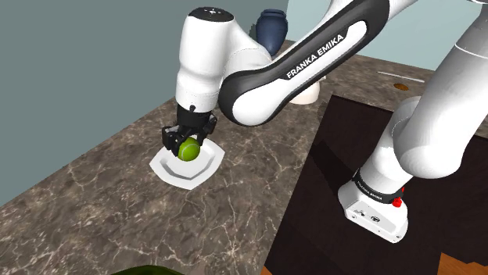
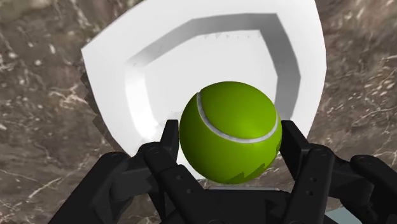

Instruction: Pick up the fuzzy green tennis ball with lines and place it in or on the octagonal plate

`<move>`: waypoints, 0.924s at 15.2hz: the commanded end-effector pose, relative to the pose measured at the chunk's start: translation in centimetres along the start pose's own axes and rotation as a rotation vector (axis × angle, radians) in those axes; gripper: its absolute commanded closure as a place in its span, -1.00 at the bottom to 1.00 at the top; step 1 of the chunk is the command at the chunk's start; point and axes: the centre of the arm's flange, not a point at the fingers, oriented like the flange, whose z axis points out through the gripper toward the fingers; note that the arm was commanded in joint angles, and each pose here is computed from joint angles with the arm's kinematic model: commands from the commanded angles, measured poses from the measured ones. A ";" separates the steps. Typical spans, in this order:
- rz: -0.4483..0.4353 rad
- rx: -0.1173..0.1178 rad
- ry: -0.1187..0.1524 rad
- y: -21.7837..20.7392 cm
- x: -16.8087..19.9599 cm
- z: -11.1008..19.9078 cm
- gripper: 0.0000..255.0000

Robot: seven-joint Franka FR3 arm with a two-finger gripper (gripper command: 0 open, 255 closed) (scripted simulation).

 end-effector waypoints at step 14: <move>0.000 0.001 0.000 0.1 -0.2 1.0 -1.00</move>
